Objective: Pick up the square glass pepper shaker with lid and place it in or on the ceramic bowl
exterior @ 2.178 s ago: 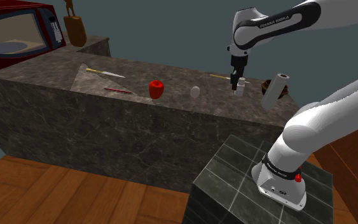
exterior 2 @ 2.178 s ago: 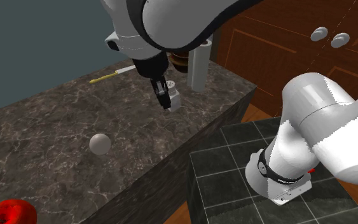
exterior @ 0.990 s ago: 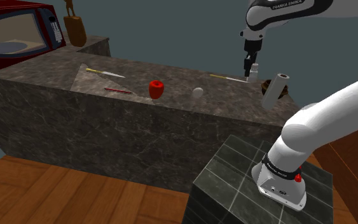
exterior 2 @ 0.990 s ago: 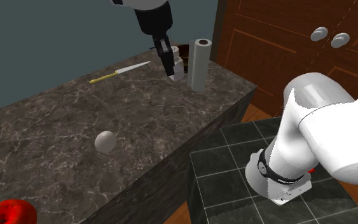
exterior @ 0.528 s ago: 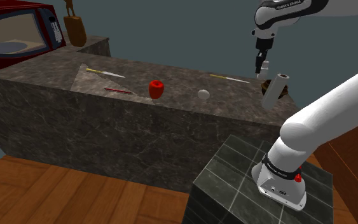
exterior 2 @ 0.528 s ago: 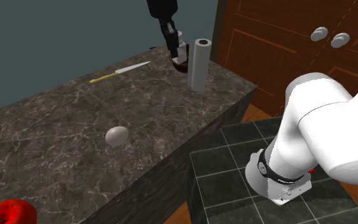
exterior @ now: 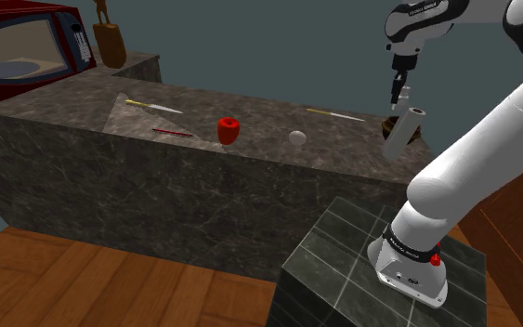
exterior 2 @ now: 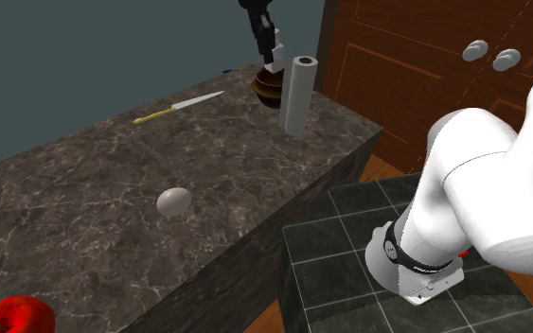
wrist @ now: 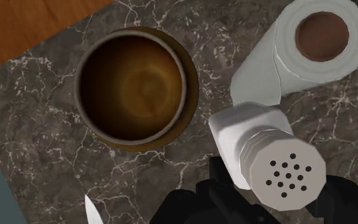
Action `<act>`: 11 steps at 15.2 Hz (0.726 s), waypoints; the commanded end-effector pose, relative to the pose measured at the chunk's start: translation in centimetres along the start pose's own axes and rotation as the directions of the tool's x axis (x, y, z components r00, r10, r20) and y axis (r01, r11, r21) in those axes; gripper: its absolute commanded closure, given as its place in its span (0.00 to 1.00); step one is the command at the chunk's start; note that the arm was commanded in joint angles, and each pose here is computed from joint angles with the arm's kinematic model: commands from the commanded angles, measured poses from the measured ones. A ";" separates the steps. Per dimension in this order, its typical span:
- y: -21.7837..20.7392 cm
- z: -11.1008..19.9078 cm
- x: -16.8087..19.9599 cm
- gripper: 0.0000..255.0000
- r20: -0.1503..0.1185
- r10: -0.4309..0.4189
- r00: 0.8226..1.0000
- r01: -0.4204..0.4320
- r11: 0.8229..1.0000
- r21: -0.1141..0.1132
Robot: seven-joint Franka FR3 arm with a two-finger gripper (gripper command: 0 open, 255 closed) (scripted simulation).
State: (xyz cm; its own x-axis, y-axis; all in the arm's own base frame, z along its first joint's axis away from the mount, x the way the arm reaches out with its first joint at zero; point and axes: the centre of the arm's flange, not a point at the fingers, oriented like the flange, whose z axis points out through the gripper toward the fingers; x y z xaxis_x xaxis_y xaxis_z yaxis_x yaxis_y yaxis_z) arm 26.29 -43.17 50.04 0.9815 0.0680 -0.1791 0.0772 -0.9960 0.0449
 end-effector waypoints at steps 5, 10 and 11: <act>7.3 0.8 -3.3 1.00 0.000 -0.002 1.000 0.002 1.000 -0.001; 11.0 2.3 -4.8 1.00 0.000 -0.002 1.000 0.002 1.000 -0.001; 11.0 2.8 -4.7 1.00 0.000 -0.002 1.000 0.002 1.000 -0.001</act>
State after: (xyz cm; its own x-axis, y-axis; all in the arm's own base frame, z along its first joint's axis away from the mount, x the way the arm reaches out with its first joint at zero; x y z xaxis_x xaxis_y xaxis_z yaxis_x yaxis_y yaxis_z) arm 22.25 -54.48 49.08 0.9813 0.0688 -0.1797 0.0781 -0.9959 0.0451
